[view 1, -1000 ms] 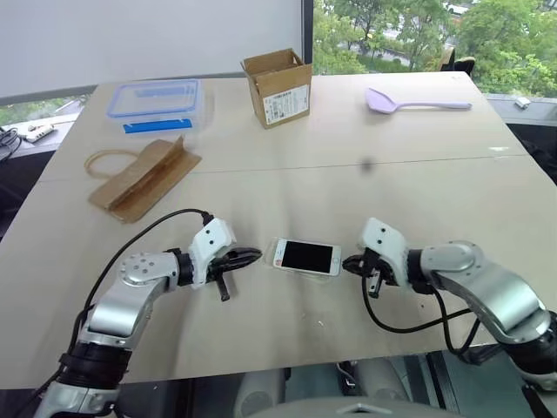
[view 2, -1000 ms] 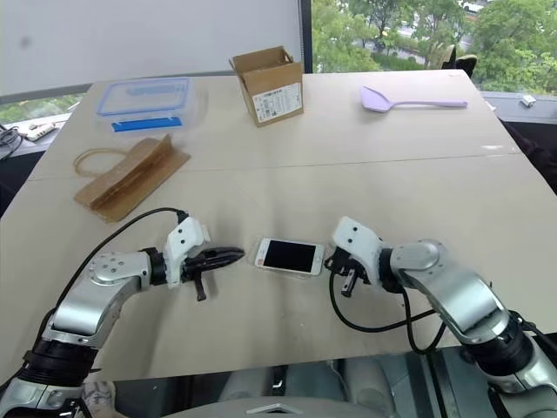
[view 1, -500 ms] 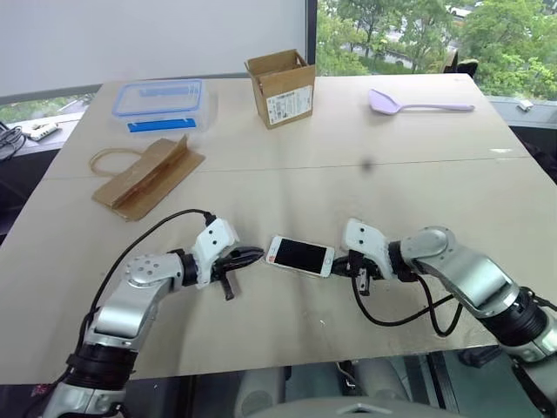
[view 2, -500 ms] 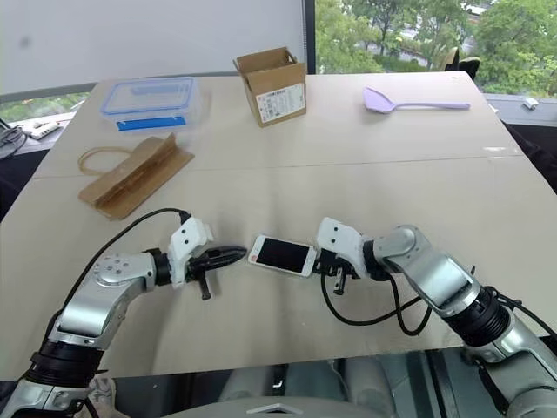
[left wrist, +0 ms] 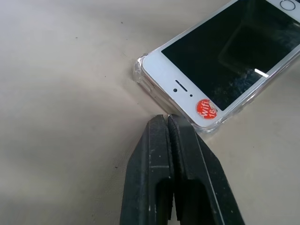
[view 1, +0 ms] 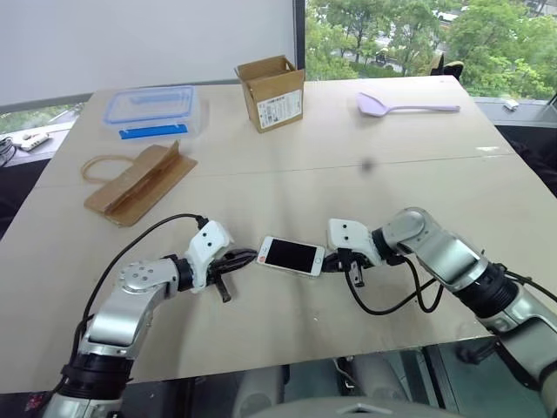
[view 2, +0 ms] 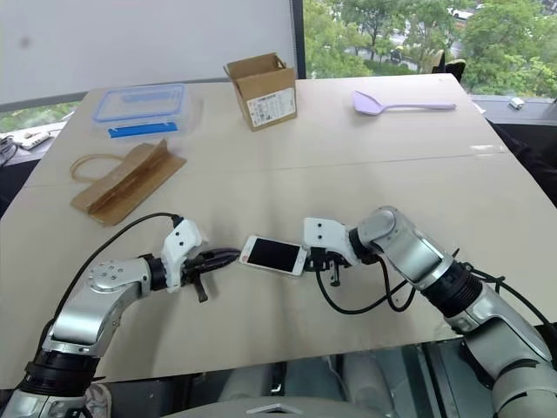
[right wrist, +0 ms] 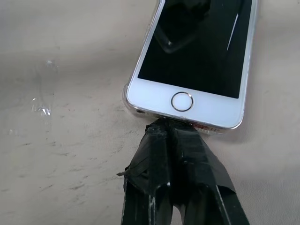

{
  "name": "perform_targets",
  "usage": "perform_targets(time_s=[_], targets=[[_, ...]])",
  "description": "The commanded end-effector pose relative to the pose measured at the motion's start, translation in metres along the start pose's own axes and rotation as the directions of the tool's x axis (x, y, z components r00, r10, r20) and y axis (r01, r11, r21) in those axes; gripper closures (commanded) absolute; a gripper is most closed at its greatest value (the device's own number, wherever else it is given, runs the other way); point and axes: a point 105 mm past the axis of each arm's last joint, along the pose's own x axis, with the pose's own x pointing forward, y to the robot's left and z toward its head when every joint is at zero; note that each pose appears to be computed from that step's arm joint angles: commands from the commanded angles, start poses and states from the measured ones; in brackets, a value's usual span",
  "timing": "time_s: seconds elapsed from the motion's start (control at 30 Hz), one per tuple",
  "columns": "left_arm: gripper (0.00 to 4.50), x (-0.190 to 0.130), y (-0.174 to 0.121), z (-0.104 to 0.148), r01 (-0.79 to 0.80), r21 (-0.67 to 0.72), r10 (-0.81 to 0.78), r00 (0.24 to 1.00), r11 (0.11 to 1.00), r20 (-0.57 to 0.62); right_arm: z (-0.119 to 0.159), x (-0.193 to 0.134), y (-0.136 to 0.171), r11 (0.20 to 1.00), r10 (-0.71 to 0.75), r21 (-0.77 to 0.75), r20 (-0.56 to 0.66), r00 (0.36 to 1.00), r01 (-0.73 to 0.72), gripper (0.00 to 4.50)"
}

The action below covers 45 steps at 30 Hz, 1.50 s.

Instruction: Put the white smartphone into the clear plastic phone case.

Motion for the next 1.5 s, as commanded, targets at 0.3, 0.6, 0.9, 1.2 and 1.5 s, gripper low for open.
perform_targets(time_s=[0.3, 0.6, 0.9, 1.2, 1.5], targets=[[4.40, 0.000, -0.025, -0.002, 0.066, -0.023, -0.065, 0.998, 0.998, 0.015, 0.014, 0.002, -0.009, 0.998, -0.002, -0.066, 0.052, 0.999, 0.005, 4.50], [4.40, -0.012, -0.009, -0.002, 0.053, 0.000, -0.053, 0.999, 0.999, 0.006, 0.005, -0.034, 0.001, 0.992, -0.104, 0.080, 0.127, 0.986, 0.094, 4.50], [4.40, -0.012, -0.009, 0.000, 0.087, 0.006, -0.087, 0.996, 0.996, 0.002, 0.003, -0.035, 0.011, 0.985, -0.140, 0.121, 0.125, 0.982, 0.125, 4.50], [4.40, -0.011, -0.009, 0.005, 0.097, 0.011, -0.097, 0.995, 0.995, 0.006, 0.009, -0.017, 0.010, 0.988, -0.119, 0.117, 0.147, 0.982, 0.102, 4.50], [4.40, -0.004, -0.021, 0.011, 0.104, -0.011, -0.103, 0.994, 0.995, 0.041, 0.013, -0.009, -0.009, 0.986, -0.146, 0.107, 0.173, 0.974, 0.128, 4.50]])
